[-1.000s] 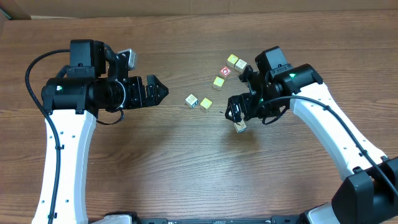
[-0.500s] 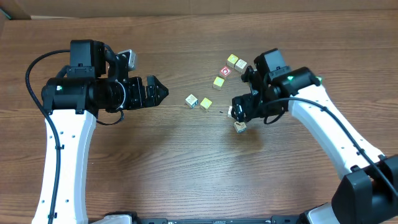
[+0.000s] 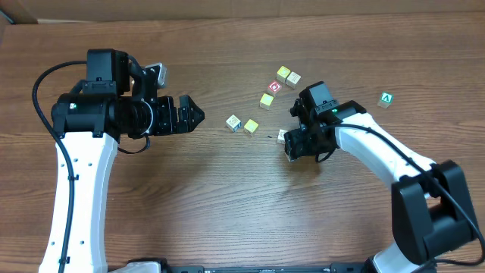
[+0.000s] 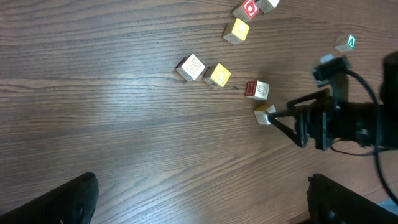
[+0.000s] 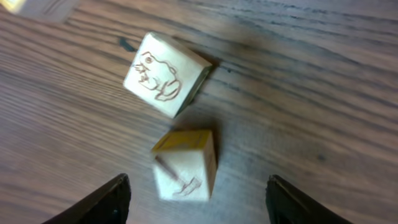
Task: Flip 4 blocks
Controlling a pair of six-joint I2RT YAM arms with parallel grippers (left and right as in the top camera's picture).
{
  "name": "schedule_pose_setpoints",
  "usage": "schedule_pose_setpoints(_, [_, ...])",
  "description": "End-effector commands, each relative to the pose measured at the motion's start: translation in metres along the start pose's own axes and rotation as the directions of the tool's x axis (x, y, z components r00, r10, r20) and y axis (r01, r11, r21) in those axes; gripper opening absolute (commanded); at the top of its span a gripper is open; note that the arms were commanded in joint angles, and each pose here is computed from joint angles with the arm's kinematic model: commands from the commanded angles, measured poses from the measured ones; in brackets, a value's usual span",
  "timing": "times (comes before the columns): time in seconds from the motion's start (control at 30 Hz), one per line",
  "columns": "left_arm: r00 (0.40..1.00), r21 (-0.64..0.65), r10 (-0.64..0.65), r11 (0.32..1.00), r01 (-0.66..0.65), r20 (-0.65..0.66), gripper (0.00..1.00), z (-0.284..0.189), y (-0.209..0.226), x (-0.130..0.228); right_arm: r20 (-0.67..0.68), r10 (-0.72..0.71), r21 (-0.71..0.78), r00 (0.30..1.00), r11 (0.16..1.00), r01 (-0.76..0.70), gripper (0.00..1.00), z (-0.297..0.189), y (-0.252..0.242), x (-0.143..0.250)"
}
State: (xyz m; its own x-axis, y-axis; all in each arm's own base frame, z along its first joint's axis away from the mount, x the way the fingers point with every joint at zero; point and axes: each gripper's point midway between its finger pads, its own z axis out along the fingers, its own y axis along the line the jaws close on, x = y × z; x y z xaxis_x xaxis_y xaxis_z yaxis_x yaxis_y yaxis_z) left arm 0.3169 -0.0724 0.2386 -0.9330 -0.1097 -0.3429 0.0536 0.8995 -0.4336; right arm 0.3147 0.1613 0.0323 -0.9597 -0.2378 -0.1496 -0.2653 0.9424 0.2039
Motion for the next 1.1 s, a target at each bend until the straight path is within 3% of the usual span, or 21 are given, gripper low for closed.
schedule_pose_setpoints(0.0, [1.0,-0.004,0.026,1.0,-0.026,0.015,1.0,-0.004,0.0,-0.006,-0.038,-0.009,0.022,0.999,1.0,0.01,0.66,0.017,-0.006,0.007])
schedule_pose_setpoints(0.57, [0.999,-0.026,0.027,0.999,-0.026,0.018,1.0,-0.004,0.003,-0.006,-0.038,-0.024,0.008,0.999,1.0,0.024,0.27,0.025,0.002,0.005])
schedule_pose_setpoints(0.77, [0.999,-0.026,0.026,0.999,-0.026,0.018,1.0,-0.004,0.003,-0.006,-0.061,0.036,0.015,0.997,0.999,-0.035,0.12,0.011,0.005,0.003])
schedule_pose_setpoints(1.07, [1.0,-0.026,0.026,0.999,-0.025,0.018,1.0,-0.004,0.003,-0.006,-0.076,0.184,0.03,0.98,0.983,-0.183,0.04,-0.021,0.009,0.017])
